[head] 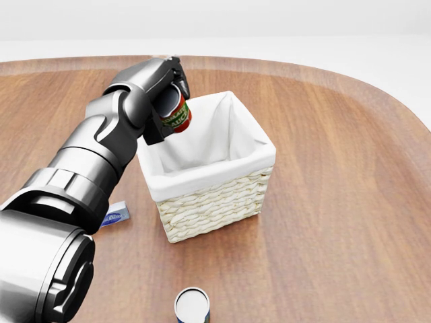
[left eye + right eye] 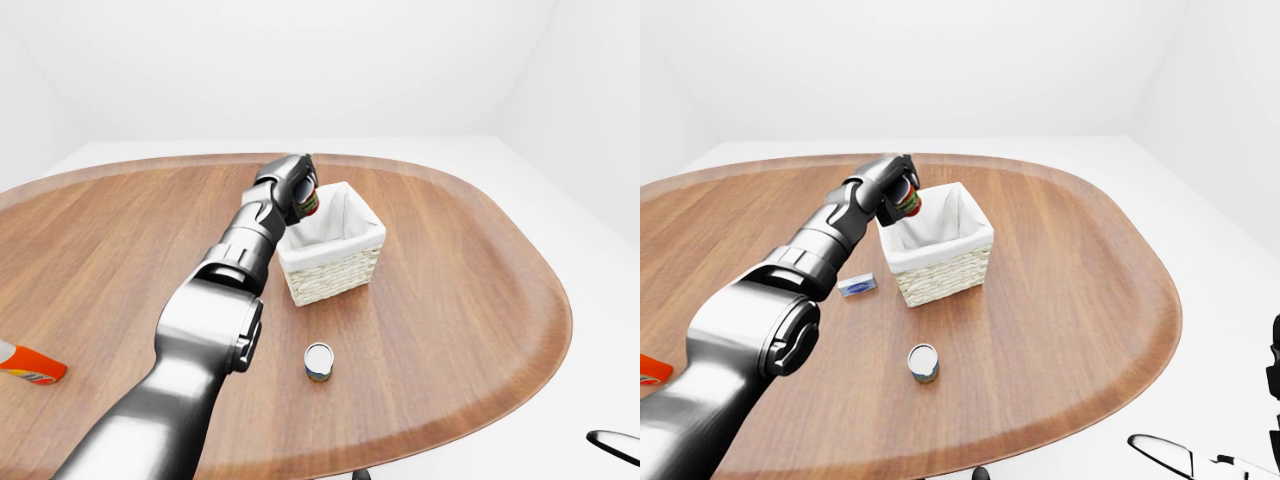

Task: Pick up the tomato sauce, and put it in the basket.

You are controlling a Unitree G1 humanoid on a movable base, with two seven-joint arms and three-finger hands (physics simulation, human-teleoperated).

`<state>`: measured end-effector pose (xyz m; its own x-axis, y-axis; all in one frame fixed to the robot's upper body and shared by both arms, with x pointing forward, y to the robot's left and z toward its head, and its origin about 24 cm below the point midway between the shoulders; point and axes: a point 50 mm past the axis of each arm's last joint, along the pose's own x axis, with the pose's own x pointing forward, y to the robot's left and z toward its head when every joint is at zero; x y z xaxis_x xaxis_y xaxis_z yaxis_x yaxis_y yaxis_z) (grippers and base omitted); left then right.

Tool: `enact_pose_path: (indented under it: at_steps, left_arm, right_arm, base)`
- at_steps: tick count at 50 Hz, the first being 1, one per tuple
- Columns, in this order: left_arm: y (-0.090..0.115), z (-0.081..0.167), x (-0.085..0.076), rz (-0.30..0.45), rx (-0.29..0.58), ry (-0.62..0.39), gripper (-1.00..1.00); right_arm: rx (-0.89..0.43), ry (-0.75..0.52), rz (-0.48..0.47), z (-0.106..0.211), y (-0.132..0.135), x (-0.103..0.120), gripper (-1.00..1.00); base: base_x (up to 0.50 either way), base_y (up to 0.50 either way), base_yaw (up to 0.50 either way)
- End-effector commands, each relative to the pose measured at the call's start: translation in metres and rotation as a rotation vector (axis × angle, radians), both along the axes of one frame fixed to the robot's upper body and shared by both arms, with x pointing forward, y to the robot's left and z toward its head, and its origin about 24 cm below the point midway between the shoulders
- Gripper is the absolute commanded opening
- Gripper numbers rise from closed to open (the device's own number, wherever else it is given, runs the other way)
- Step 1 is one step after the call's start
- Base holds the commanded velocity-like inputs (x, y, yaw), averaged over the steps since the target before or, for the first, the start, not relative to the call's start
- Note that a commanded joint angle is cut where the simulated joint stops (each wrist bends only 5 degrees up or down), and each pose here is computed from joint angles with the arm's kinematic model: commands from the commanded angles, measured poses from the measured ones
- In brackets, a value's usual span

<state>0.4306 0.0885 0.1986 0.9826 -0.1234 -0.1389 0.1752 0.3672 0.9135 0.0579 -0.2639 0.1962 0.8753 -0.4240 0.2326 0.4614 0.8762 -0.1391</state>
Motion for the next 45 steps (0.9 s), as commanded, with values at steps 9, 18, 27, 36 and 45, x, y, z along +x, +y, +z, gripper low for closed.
enact_pose_path:
  at_steps: [9,18,27,36,45]
  left_arm:
    - [0.0029,-0.0153,-0.0017,0.015,0.030,0.008,-1.00]
    - [0.0033,-0.0122,-0.0012,0.016,0.039,-0.004,-1.00]
    - [0.0038,-0.0105,-0.0009,0.012,0.016,0.015,1.00]
    - [0.0021,-0.0072,-0.0007,0.005,0.009,0.015,1.00]
    - [0.0050,-0.0097,-0.0007,0.012,0.014,0.019,1.00]
  right_arm:
    - [-0.007,0.018,-0.004,-0.0020,0.0011,0.0007,1.00]
    - [-0.005,0.020,-0.004,-0.0026,0.0013,0.0004,1.00]
    - [-0.001,-0.001,0.004,-0.0015,0.0014,0.0011,1.00]
    - [-0.002,-0.001,0.002,-0.0010,0.0010,0.0009,1.00]
    - [-0.005,0.003,-0.001,-0.0007,0.0007,0.0009,1.00]
  base:
    - [0.00,0.00,0.00]
    - [0.00,0.00,0.00]
    - [0.00,0.00,0.00]
    - [0.00,0.00,0.00]
    - [0.00,0.00,0.00]
